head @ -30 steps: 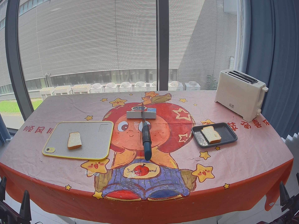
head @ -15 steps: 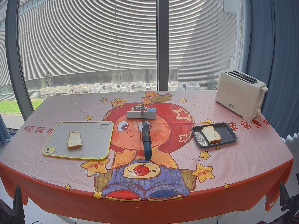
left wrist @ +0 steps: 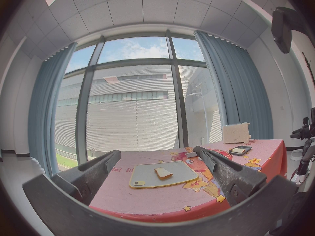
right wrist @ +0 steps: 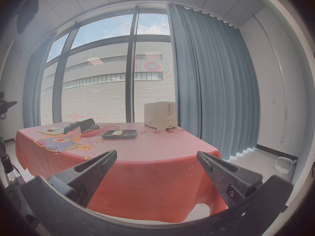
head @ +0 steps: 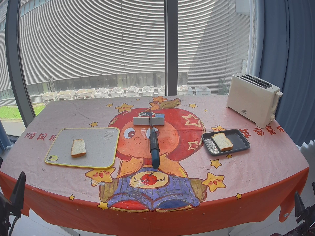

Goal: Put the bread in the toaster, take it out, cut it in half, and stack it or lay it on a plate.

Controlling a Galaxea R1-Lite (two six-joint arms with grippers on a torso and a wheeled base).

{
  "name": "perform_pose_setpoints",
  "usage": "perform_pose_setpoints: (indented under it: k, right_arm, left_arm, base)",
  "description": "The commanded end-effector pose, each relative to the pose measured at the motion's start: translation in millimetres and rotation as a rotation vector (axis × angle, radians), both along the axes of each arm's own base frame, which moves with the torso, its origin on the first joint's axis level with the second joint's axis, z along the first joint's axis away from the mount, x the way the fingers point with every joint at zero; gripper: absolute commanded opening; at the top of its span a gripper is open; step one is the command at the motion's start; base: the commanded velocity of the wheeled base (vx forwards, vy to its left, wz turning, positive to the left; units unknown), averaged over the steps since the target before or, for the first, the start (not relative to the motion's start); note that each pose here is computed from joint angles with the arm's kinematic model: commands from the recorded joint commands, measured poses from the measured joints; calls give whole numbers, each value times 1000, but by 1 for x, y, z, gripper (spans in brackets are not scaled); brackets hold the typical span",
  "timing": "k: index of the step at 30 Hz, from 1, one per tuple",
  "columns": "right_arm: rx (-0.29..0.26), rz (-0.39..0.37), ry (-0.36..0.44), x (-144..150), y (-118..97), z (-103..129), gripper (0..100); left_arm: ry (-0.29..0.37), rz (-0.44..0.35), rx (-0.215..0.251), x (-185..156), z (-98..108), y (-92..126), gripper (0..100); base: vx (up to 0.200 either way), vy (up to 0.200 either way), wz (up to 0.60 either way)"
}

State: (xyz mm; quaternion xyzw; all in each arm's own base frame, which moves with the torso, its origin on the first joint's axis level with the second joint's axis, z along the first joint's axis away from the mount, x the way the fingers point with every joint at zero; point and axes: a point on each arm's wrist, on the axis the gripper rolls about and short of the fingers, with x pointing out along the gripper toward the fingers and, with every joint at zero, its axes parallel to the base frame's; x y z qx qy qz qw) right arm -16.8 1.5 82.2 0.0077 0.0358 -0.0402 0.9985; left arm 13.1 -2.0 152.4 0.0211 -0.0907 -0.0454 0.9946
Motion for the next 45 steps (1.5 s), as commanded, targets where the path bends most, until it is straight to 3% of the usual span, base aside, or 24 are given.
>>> perform_pose_setpoints:
  k: [1,4,10,16,24,31,35,41,45]
  right_arm:
    - [1,0,17,1,0,-5,100]
    - [1,2,17,1,0,-5,100]
    - [1,0,17,1,0,-5,100]
    - [1,2,17,1,0,-5,100]
    - [1,0,18,1,0,-5,100]
    - [1,0,17,1,0,-5,100]
    - [1,0,18,1,0,-5,100]
    - [2,2,18,1,0,-5,100]
    - [1,0,18,1,0,-5,100]
  left_arm:
    - [123,-42,7,34,28,-1,100]
    - [139,-43,7,38,41,-1,100]
    - [266,-34,22,38,47,-1,100]
    - [340,-42,40,39,62,-1,100]
    - [386,-34,39,49,79,-1,100]
    - [389,-38,31,67,97,-1,100]
    - [403,-37,28,89,111,-1,100]
    - [486,-33,24,123,110,-1,100]
    - [505,-32,18,143,115,-1,100]
  base:
    - [0,0,0]
    - [0,0,0]
    - [0,0,0]
    - [0,0,0]
    - [0,0,0]
    - [0,0,0]
    - [0,0,0]
    - [0,0,0]
    - [0,0,0]
